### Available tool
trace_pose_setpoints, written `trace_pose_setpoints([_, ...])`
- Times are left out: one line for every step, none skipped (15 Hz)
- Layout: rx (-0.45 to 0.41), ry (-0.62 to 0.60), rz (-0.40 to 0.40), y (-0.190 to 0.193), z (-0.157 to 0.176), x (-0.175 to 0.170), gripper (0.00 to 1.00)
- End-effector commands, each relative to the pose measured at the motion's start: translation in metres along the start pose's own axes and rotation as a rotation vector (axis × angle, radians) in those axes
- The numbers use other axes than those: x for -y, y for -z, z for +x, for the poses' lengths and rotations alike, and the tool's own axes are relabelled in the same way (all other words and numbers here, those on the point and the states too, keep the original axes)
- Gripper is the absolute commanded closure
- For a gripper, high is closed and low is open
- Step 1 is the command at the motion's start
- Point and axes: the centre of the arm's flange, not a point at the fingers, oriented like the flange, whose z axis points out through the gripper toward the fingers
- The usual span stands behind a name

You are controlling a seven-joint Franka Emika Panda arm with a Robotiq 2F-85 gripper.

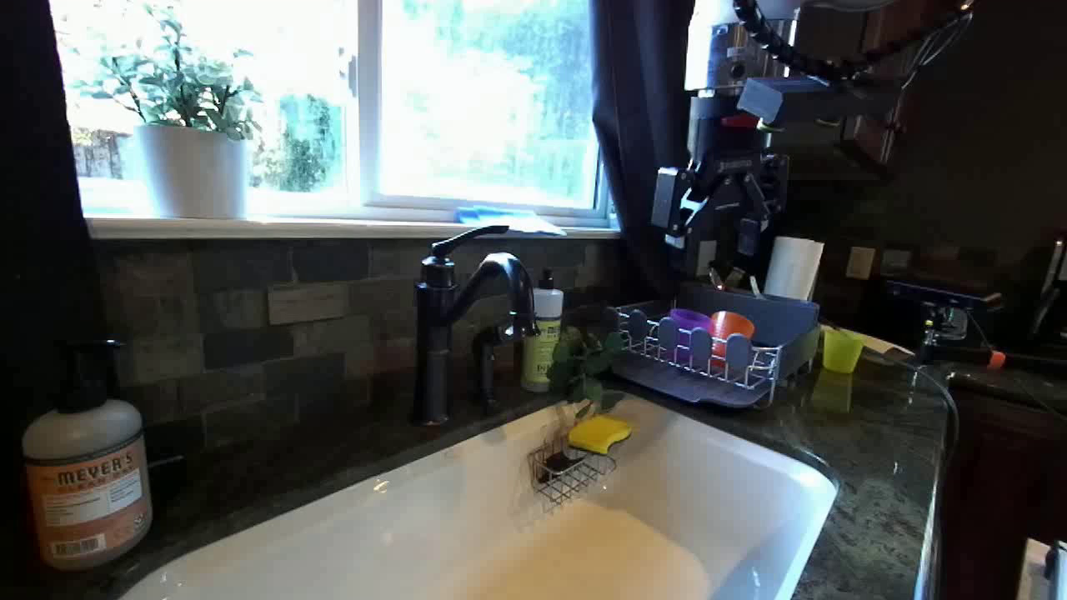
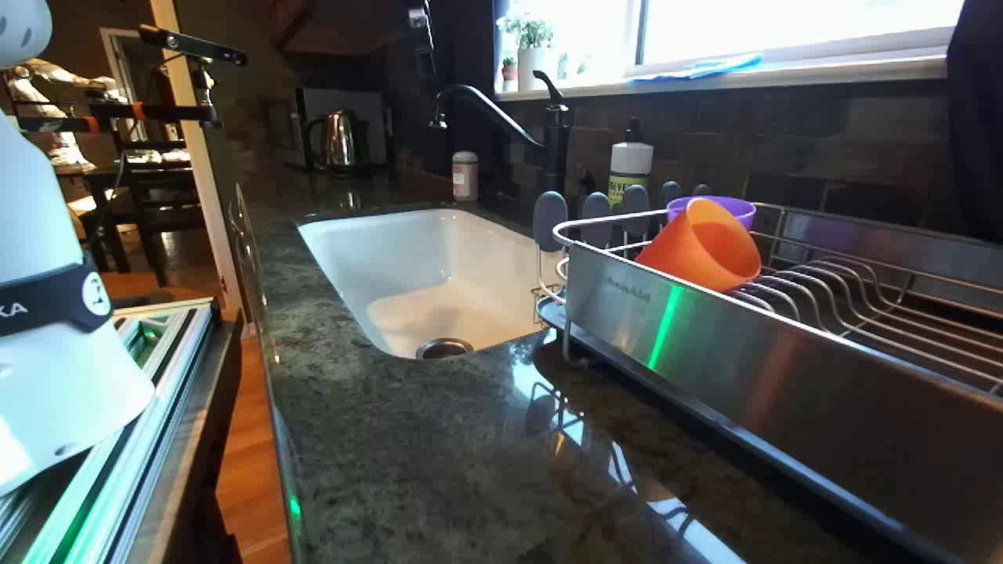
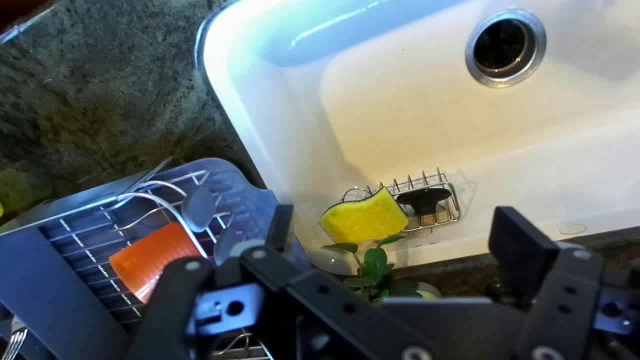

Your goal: Put the pump bottle on the windowsill.

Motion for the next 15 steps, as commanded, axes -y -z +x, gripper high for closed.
trace_pose_setpoints([0.0, 0.0, 0.0, 0.0, 0.0, 0.0, 0.0])
trace_pose_setpoints([-0.019, -0.001, 0.026, -0.004, 0.009, -0.009, 0.0])
trace_pose_setpoints([-0.026, -0.005, 0.058, -0.006, 0.015, -0.018, 0.0])
trace_pose_setpoints([-0.042, -0.012, 0.1, -0.007, 0.027, -0.032, 0.0])
trace_pose_setpoints([-0.066, -0.003, 0.148, -0.012, 0.036, -0.043, 0.0])
trace_pose_setpoints([-0.083, 0.039, 0.2, -0.015, 0.051, -0.059, 0.0])
trace_pose_setpoints([-0.104, 0.09, 0.237, -0.021, 0.065, -0.074, 0.0])
trace_pose_setpoints([-0.128, 0.13, 0.265, -0.03, 0.084, -0.088, 0.0])
trace_pose_setpoints([-0.152, 0.175, 0.284, -0.036, 0.095, -0.1, 0.0])
trace_pose_setpoints([-0.164, 0.216, 0.306, -0.044, 0.11, -0.108, 0.0])
trace_pose_setpoints([-0.163, 0.262, 0.318, -0.053, 0.126, -0.111, 0.0])
trace_pose_setpoints([-0.16, 0.308, 0.33, -0.062, 0.135, -0.112, 0.0])
trace_pose_setpoints([-0.148, 0.323, 0.317, -0.069, 0.147, -0.109, 0.0])
trace_pose_setpoints([-0.145, 0.324, 0.293, -0.073, 0.159, -0.102, 0.0])
trace_pose_setpoints([-0.147, 0.313, 0.266, -0.074, 0.172, -0.095, 0.0])
